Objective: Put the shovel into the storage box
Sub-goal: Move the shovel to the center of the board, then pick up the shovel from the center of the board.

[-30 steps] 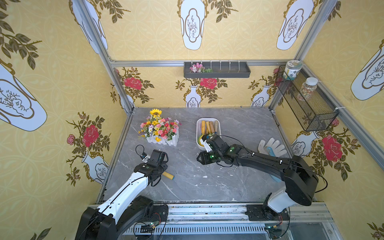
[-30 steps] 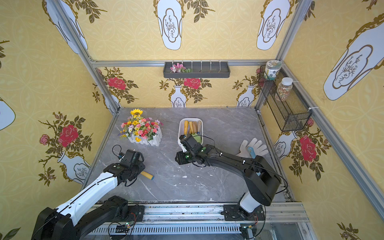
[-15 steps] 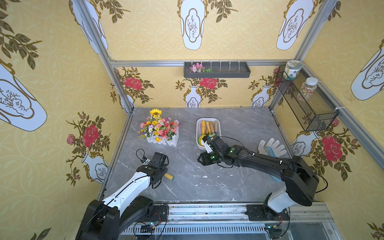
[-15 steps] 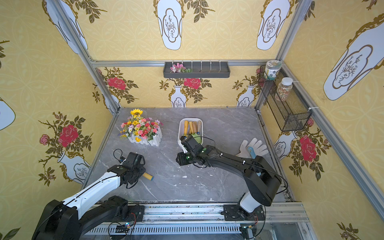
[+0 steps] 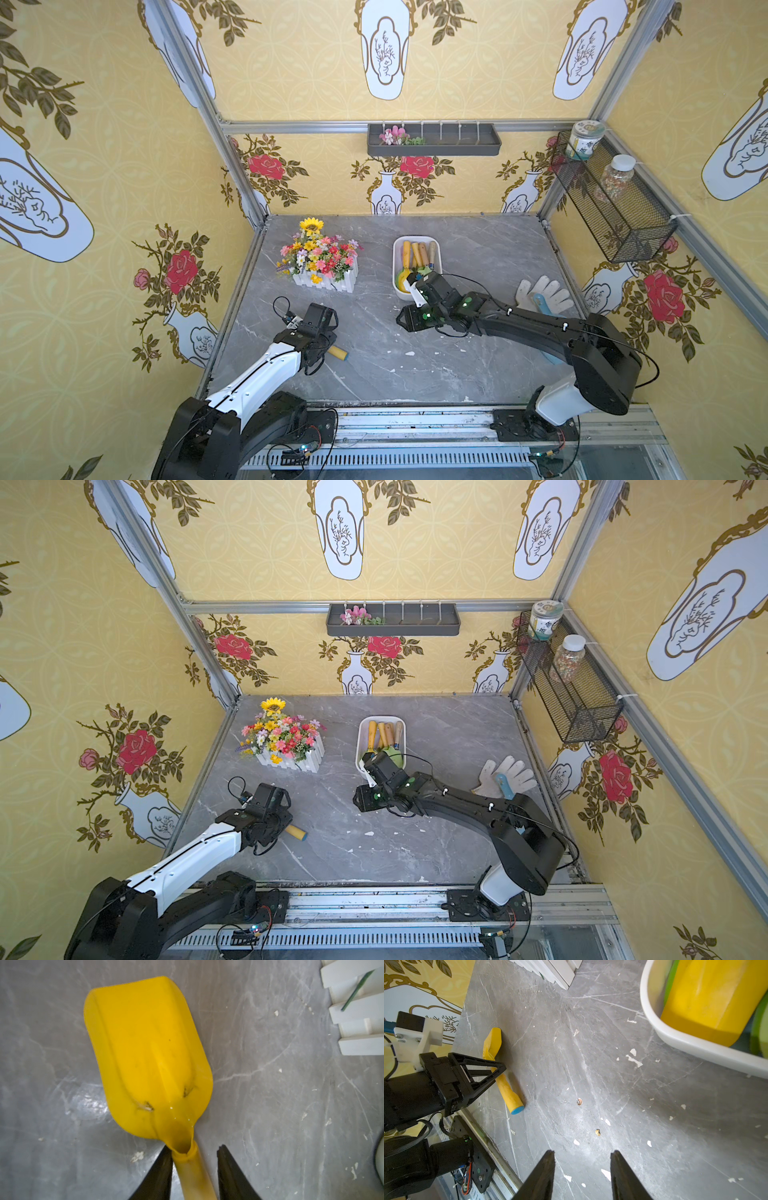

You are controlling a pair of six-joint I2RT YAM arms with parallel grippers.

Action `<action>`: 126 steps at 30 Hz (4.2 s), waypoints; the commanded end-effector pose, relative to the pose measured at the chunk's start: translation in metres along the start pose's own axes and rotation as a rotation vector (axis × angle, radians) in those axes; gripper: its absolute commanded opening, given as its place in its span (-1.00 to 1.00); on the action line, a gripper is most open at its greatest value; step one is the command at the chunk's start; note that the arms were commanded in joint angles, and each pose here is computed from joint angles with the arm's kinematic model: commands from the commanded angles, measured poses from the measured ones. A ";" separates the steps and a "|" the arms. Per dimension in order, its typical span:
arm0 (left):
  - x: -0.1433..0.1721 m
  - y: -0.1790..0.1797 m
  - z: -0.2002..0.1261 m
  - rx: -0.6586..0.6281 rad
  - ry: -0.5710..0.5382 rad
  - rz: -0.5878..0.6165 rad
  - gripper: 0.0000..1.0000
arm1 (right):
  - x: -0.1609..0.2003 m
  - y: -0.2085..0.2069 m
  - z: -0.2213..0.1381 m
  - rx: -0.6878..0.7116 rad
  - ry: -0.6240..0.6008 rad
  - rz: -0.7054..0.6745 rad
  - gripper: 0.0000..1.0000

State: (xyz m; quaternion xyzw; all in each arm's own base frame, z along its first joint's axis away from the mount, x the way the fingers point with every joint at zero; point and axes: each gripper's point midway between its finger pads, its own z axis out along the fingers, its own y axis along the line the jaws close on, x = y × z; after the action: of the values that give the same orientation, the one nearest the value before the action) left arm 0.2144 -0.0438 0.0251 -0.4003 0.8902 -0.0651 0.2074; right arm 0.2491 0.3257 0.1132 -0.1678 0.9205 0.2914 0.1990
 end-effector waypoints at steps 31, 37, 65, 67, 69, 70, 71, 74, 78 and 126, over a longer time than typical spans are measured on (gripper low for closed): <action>0.035 -0.046 0.008 0.117 0.165 0.081 -0.36 | -0.006 -0.003 -0.004 0.000 -0.035 0.003 -0.04; 0.037 -0.050 0.006 0.123 0.172 0.113 -0.21 | -0.008 -0.004 -0.005 0.000 -0.038 0.002 -0.05; 0.061 -0.065 -0.010 0.198 0.259 0.177 -0.65 | -0.008 -0.012 -0.014 0.012 -0.063 0.017 -0.05; 0.064 -0.069 -0.016 0.222 0.269 0.197 -0.67 | -0.009 -0.013 -0.015 0.012 -0.066 0.020 -0.04; 0.069 -0.075 -0.023 0.244 0.288 0.225 -0.67 | -0.010 -0.016 -0.017 0.014 -0.072 0.024 -0.04; 0.072 -0.076 -0.025 0.250 0.298 0.240 -0.67 | -0.010 -0.017 -0.018 0.015 -0.073 0.026 -0.05; 0.075 -0.078 -0.027 0.257 0.310 0.256 -0.68 | -0.012 -0.019 -0.020 0.016 -0.078 0.031 -0.05; 0.088 -0.085 -0.032 0.276 0.345 0.314 -0.70 | -0.014 -0.022 -0.025 0.016 -0.089 0.039 -0.05; 0.109 -0.100 -0.039 0.307 0.379 0.418 -0.72 | -0.017 -0.030 -0.035 0.023 -0.112 0.056 -0.04; 0.178 -0.088 -0.016 0.201 0.414 0.863 -0.21 | -0.011 -0.044 -0.027 0.041 -0.062 0.092 -0.04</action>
State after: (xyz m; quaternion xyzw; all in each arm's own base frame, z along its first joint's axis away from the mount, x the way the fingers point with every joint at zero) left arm 0.1731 -0.2459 0.0154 0.0681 0.9815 -0.1562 0.0875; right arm 0.2675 0.2722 0.1127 -0.1067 0.9312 0.2775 0.2108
